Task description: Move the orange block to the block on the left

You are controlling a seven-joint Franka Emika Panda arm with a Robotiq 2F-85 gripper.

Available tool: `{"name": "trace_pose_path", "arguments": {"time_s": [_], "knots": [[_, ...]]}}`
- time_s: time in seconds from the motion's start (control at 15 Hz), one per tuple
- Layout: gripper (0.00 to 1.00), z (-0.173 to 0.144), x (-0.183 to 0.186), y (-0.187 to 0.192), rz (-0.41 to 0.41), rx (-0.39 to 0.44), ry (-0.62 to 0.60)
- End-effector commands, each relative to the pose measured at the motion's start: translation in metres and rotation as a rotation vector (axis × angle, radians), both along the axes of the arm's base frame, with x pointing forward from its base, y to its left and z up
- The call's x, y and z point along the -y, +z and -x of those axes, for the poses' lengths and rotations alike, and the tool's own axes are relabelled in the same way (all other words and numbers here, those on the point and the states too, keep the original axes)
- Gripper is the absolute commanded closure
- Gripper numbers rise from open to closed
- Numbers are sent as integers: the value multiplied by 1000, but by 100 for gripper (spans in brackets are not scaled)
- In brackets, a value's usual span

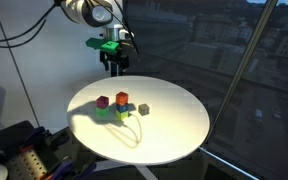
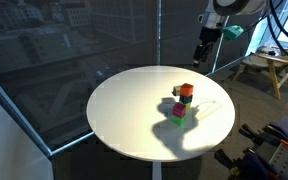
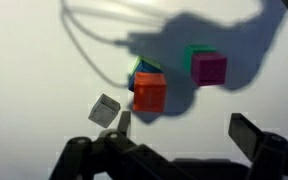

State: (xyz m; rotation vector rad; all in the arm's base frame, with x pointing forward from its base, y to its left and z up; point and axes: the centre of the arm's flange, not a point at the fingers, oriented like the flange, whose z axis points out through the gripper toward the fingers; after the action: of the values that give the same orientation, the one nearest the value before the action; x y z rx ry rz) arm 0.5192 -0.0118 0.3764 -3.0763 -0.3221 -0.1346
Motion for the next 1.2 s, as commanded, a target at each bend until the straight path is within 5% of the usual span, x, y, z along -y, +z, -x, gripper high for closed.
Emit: {"name": "trace_pose_path", "arguments": {"time_s": [0.0, 0.4, 1.13], "knots": [[0, -30, 5, -2, -9, -58, 12], [0, -54, 9, -17, 6, -88, 1], [0, -75, 36, -34, 15, -105, -278]]}}
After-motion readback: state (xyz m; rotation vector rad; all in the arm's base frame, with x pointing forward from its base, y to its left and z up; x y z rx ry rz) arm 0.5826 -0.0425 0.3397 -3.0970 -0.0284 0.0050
